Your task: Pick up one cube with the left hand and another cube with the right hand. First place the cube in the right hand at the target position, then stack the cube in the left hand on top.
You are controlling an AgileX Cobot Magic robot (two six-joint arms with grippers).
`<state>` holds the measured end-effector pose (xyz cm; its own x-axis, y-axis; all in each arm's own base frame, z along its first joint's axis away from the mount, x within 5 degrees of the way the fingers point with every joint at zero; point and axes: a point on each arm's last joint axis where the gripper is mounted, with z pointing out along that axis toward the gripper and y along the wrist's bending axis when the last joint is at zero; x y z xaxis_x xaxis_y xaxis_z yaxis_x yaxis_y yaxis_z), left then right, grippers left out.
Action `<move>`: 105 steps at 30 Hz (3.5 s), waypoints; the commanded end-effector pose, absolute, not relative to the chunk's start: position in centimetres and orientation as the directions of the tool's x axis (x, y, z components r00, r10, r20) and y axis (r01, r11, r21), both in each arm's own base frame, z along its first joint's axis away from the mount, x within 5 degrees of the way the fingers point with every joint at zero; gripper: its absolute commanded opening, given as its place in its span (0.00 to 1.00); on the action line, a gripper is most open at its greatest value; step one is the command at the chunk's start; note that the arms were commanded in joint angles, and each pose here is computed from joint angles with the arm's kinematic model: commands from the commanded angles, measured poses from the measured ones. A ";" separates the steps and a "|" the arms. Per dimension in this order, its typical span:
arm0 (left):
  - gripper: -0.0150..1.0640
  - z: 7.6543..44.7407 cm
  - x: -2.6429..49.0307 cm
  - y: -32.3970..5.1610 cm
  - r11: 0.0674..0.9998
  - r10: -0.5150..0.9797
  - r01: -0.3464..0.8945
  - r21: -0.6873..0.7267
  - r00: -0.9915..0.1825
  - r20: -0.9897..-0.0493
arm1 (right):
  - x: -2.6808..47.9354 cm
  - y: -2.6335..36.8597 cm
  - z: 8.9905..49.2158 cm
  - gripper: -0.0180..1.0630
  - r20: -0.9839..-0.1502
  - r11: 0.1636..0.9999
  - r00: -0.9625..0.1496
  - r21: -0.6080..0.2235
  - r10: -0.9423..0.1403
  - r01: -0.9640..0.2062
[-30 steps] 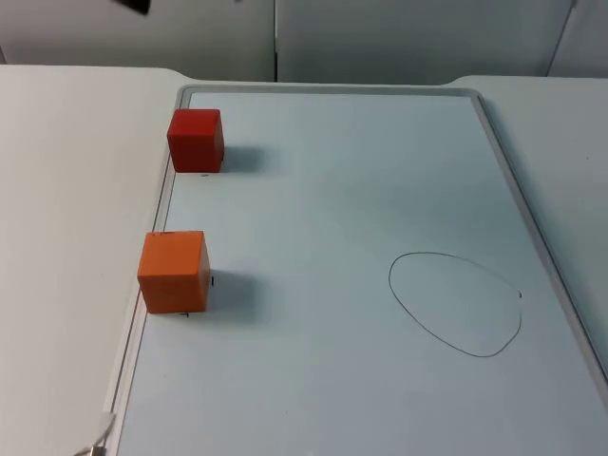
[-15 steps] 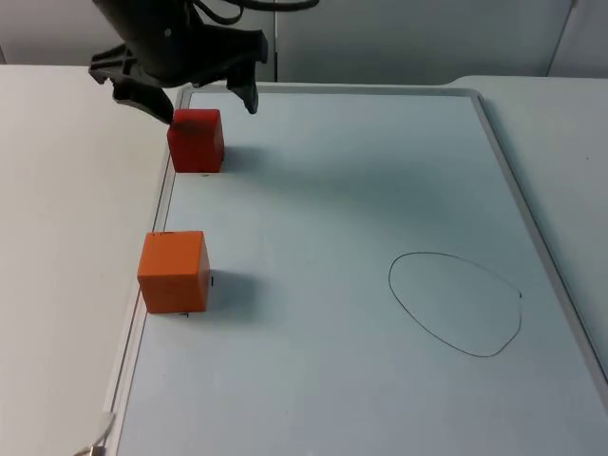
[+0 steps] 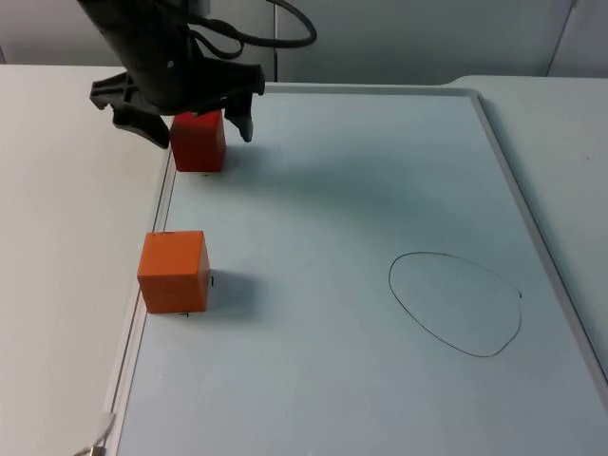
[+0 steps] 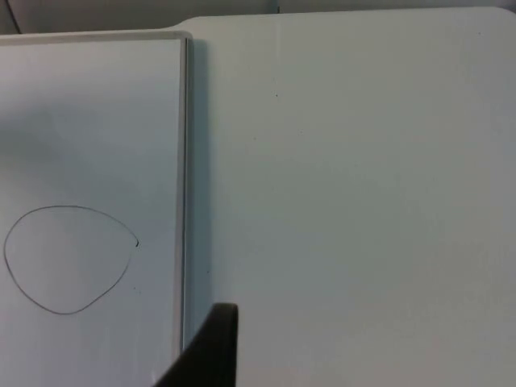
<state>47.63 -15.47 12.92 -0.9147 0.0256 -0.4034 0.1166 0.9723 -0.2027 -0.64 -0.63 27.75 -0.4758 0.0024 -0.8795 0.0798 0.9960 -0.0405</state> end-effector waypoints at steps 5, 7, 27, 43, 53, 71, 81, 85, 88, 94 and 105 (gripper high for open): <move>0.83 13.5 48.0 -15.8 0.971 0.018 0.124 -0.203 -0.890 -0.456 | -0.7 -0.6 27.8 0.98 -0.886 0.995 -0.464 -0.043 0.001 0.084; 0.83 13.5 48.0 -15.8 0.971 0.018 0.124 -0.204 -0.889 -0.458 | -0.7 -0.6 27.8 0.98 -0.886 0.995 -0.464 -0.043 0.001 0.084; 0.81 12.3 48.2 -15.7 0.975 0.039 0.135 -0.177 -0.886 -0.461 | -0.7 -0.6 27.8 0.98 -0.886 0.995 -0.464 -0.045 0.000 0.085; 0.33 12.9 47.9 -15.6 0.976 0.001 0.095 -0.194 -0.900 -0.437 | -0.7 -0.6 27.8 0.98 -0.886 0.995 -0.464 -0.045 0.000 0.085; 0.33 26.9 44.6 -14.8 0.957 0.149 0.265 -0.115 -0.793 -0.590 | -0.7 -0.6 27.8 0.98 -0.886 0.995 -0.464 -0.045 0.000 0.085; 0.33 38.9 30.1 -10.5 0.908 0.311 0.420 0.005 -0.664 -0.680 | -0.7 -0.6 27.8 0.98 -0.885 0.995 -0.465 -0.049 -0.004 0.083; 0.33 35.3 21.3 -8.0 0.914 0.226 0.401 -0.061 -0.627 -0.746 | -0.7 -0.6 27.8 0.98 -0.885 0.995 -0.465 -0.049 -0.004 0.083; 0.33 33.7 17.2 -6.7 0.914 0.201 0.398 -0.075 -0.607 -0.769 | -0.7 -0.6 27.8 0.98 -0.885 0.996 -0.465 -0.054 -0.013 0.075; 0.33 33.0 15.3 -6.1 0.914 0.197 0.399 -0.073 -0.594 -0.780 | -0.7 -0.3 27.8 0.98 -0.884 0.997 -0.465 -0.079 -0.057 0.027; 0.33 33.2 11.5 -5.1 0.908 0.163 0.410 -0.084 -0.532 -0.831 | -0.8 1.0 28.9 0.98 -0.905 0.979 -0.381 -0.139 -0.187 -0.151; 0.33 33.7 9.4 -4.5 0.902 0.153 0.423 -0.086 -0.500 -0.853 | 6.6 3.5 33.7 0.96 -0.916 0.908 -0.357 -0.019 -0.184 -0.419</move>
